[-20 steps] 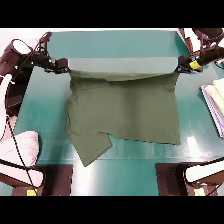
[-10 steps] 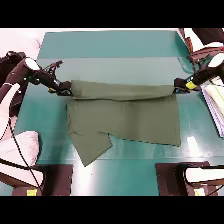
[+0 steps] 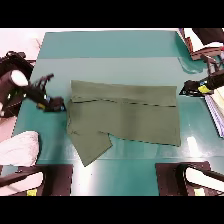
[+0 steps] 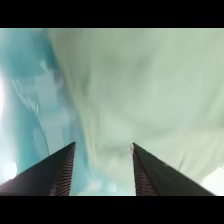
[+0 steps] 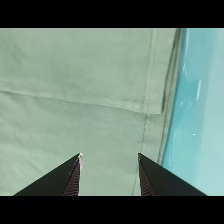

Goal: Fold the shirts.

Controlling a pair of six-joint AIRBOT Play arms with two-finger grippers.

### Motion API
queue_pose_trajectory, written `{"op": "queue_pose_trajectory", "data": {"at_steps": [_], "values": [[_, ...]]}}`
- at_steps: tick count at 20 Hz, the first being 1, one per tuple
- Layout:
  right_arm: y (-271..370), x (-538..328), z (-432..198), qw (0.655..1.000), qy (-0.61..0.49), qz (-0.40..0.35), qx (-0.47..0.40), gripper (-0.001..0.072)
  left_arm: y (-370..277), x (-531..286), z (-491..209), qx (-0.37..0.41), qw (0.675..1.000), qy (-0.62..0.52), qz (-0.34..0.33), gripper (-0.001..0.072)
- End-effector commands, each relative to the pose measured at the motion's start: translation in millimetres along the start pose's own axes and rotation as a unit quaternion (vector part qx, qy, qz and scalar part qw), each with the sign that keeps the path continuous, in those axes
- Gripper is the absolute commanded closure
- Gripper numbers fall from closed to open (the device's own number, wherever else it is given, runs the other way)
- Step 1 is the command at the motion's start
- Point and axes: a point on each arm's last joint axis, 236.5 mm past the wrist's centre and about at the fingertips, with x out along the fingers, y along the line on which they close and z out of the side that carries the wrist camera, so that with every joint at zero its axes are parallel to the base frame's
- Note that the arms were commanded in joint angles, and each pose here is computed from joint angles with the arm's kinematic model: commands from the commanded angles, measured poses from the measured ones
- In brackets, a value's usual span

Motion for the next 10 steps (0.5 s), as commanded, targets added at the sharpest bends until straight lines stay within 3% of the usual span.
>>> {"op": "queue_pose_trajectory", "data": {"at_steps": [1,6,10], "values": [[0,-12,-6,0.999,-0.043,-0.006,0.000,0.0302,10,27,-98,-0.042,0.998,0.056,0.007,0.0261],[6,-11,-10,0.999,-0.039,0.008,0.003,0.0302,-27,67,-144,-0.089,0.989,0.059,-0.099,0.0261],[13,-12,-9,0.999,-0.041,0.022,0.007,0.0302,-49,86,-131,-0.066,0.992,0.016,-0.110,0.0261]]}}
